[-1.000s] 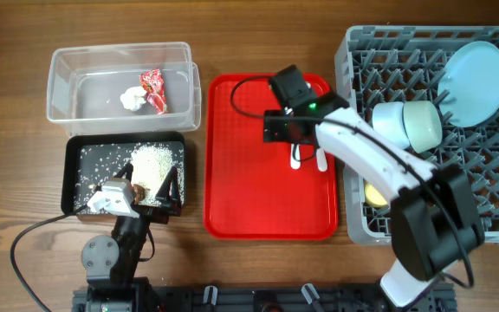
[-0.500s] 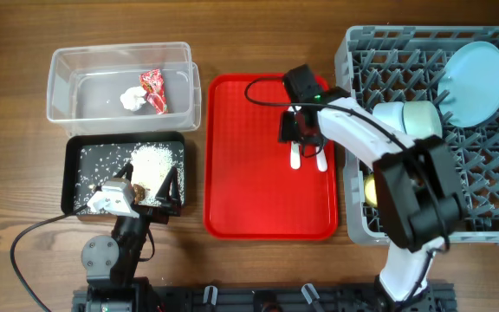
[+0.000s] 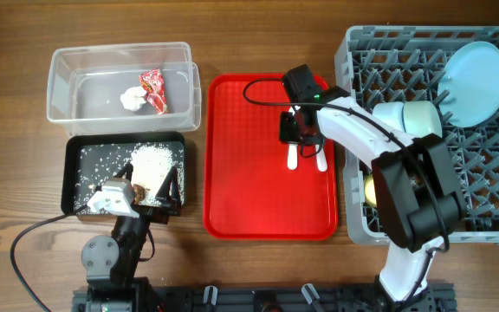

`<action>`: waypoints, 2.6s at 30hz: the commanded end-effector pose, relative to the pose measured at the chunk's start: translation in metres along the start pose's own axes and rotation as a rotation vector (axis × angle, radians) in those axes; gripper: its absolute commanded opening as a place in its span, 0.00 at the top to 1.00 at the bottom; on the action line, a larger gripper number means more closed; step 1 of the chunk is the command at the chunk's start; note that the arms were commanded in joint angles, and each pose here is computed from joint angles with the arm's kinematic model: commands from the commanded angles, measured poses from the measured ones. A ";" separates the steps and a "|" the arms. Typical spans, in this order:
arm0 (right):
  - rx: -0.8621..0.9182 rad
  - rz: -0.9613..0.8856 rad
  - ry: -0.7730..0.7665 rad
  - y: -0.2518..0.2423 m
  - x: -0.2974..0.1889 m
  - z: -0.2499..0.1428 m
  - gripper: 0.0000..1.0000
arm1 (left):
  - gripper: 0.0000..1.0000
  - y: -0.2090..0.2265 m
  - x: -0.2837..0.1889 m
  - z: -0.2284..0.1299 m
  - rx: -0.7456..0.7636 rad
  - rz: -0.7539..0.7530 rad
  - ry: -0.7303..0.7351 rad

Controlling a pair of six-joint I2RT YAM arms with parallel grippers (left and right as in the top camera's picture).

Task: Sort waste into correct bins and load items into the dishwasher rack
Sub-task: 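Move the right gripper to the white spoon and grasp it, then carry the white spoon to the rack and drop it in, then move the right gripper to the white fork and grasp it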

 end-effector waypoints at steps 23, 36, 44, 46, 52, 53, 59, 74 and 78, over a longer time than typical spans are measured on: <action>-0.041 -0.328 -0.438 -0.115 -0.187 0.044 0.96 | 0.00 0.002 0.000 -0.001 0.003 0.005 -0.006; -0.167 -0.337 -0.347 -0.124 -0.156 0.052 0.71 | 0.00 0.002 0.000 -0.001 0.003 0.005 -0.006; -0.178 -0.165 -0.431 -0.097 -0.179 0.054 0.44 | 0.00 0.002 0.000 -0.001 0.003 0.005 -0.006; -0.186 -0.054 -0.444 -0.078 -0.187 0.049 0.44 | 0.00 0.002 0.000 -0.001 0.003 0.005 -0.006; -0.262 0.081 -0.390 -0.025 -0.180 0.027 0.43 | 0.00 0.002 0.000 -0.001 0.003 0.005 -0.006; -0.274 0.088 -0.378 -0.016 -0.177 0.024 0.43 | 0.00 0.002 0.000 -0.001 0.003 0.005 -0.006; -0.169 0.004 -0.275 -0.004 -0.133 0.015 0.40 | 0.00 0.002 0.000 -0.001 0.003 0.005 -0.006; -0.291 -0.299 -0.031 -0.050 -0.024 0.005 0.44 | 0.00 0.002 0.000 -0.001 0.003 0.005 -0.006; -0.294 -0.306 0.004 -0.052 -0.011 0.000 0.49 | 0.00 0.002 0.000 -0.001 0.003 0.005 -0.006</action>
Point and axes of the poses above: each gripper's point midway between its finger pads, its own x axis out along the fingers, its own y axis along the line the jaws close on, z = x × y, the point moved 2 cm from there along -x, back along the fingers, and after that the axes turned 3 degrees about -x, right-handed, at the moved point
